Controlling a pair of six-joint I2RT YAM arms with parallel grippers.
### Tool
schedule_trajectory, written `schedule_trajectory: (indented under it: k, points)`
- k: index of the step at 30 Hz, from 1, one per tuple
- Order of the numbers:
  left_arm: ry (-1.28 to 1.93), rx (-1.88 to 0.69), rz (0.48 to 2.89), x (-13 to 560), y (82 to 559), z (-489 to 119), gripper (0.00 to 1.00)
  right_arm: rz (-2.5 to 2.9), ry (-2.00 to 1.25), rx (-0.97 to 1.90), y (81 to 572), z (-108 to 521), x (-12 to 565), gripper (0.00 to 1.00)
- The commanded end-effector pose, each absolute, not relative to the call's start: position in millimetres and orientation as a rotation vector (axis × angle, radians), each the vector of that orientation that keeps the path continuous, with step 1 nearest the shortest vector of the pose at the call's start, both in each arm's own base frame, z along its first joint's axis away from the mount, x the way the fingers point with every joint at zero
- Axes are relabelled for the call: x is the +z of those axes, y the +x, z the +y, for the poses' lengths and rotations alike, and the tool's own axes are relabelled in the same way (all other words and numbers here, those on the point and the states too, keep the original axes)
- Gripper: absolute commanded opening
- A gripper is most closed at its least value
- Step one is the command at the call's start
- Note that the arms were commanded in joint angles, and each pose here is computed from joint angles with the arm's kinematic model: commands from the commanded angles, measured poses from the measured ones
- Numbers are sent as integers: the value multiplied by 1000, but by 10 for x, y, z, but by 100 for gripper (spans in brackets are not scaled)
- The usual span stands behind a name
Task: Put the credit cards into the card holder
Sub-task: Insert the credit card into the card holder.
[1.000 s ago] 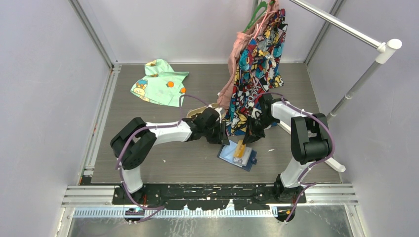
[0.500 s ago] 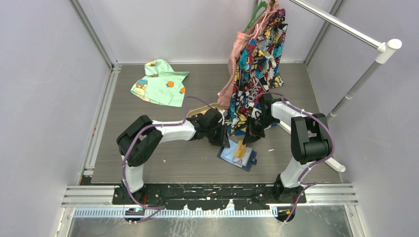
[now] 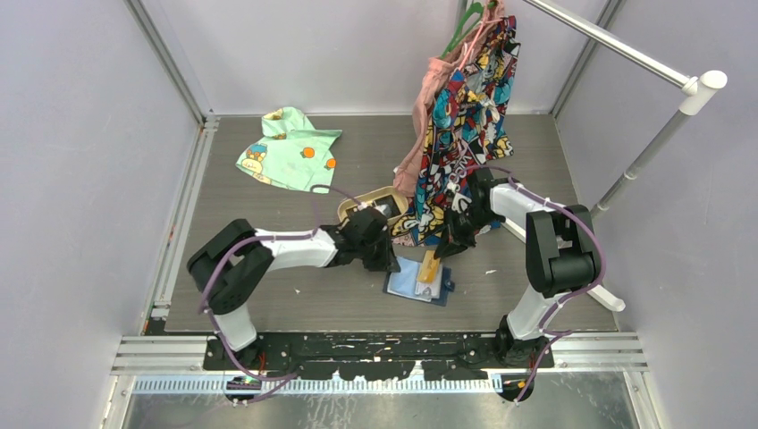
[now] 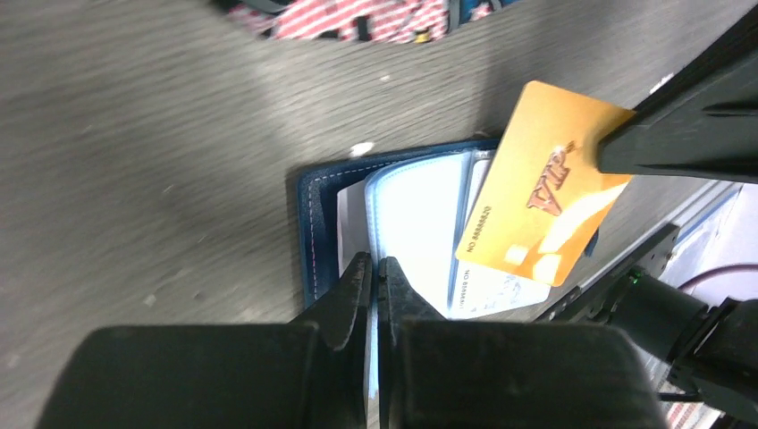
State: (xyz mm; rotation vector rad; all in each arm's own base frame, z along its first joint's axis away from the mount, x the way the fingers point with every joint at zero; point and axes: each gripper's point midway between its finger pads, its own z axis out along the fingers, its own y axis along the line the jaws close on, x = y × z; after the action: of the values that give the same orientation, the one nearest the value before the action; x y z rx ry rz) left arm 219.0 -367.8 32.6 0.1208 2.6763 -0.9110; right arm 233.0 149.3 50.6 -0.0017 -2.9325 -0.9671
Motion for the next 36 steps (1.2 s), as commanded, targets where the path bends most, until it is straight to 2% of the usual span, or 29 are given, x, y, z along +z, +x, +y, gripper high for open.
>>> schedule_trajectory:
  k: [1, 15, 36]
  points:
    - [-115, -924, 2526, 575, 2414, -3546, 0, -2986, 70, -1097, 2484, 1581, 618, 1]
    - [-298, -974, 2483, 525, 2432, -3417, 0, -2934, 160, -1181, 2439, 1856, 482, 1]
    - [-315, -986, 2507, 409, 2460, -3403, 0, -2760, -42, -1222, 2176, 1954, 350, 1]
